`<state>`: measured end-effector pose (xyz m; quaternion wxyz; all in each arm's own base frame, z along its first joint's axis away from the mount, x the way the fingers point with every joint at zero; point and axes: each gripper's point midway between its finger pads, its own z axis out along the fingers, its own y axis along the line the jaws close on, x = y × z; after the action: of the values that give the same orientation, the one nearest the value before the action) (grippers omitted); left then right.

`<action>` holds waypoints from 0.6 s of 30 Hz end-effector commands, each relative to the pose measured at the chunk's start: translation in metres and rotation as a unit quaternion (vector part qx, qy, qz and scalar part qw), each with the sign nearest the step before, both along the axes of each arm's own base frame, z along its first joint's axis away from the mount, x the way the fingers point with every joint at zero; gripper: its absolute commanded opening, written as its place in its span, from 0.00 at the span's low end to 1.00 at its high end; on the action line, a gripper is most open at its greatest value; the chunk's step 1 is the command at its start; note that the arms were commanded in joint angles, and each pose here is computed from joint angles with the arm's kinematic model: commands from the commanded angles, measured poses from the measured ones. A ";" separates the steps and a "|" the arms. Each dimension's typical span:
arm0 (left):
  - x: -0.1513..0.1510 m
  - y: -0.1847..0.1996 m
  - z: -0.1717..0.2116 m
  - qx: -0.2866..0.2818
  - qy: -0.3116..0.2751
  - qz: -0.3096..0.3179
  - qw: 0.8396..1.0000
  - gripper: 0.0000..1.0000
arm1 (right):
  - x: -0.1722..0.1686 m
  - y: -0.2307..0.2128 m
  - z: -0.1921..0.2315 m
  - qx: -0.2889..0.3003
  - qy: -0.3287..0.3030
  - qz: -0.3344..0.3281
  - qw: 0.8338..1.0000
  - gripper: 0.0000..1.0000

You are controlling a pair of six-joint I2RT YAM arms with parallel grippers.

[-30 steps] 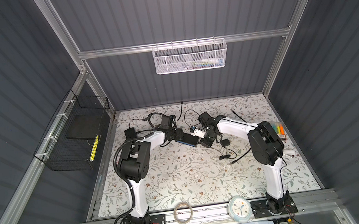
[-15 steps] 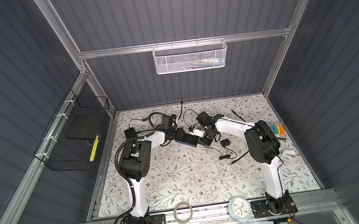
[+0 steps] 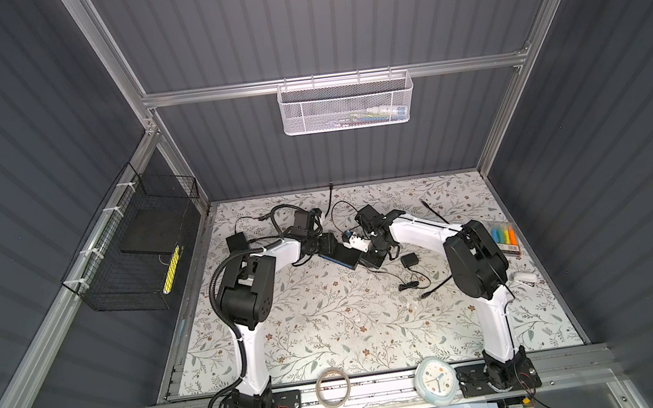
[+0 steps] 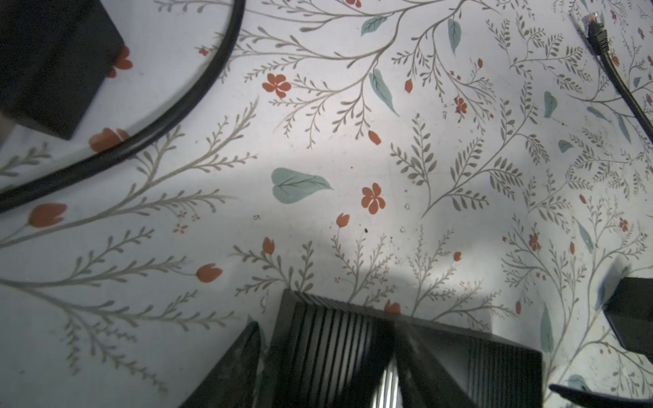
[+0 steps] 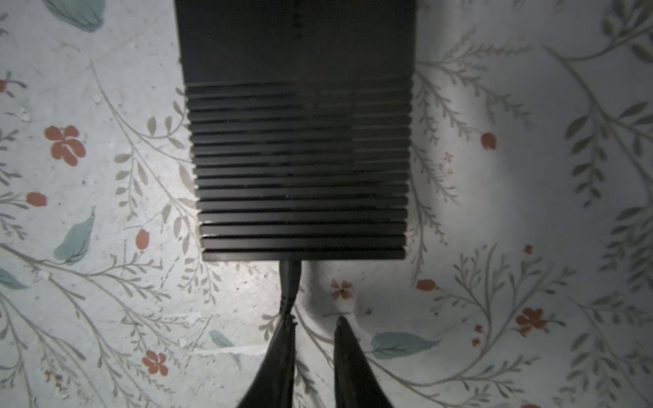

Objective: Insert the plug into the switch port

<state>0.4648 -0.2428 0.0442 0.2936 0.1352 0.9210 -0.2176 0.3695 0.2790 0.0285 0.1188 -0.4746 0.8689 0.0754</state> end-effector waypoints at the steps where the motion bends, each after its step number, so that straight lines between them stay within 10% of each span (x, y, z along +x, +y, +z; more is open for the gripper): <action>1: -0.007 0.003 -0.021 0.009 0.031 -0.006 0.999 0.61 | -0.009 0.004 0.000 0.006 0.013 0.001 1.000 0.23; 18: -0.008 0.003 -0.022 0.009 0.032 -0.008 0.999 0.61 | -0.015 0.007 0.031 0.030 0.005 -0.002 1.000 0.25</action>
<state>0.4658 -0.2434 0.0440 0.2934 0.1358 0.9194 -0.2240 0.3666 0.2844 0.0535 0.1388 -0.4698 0.8673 0.0884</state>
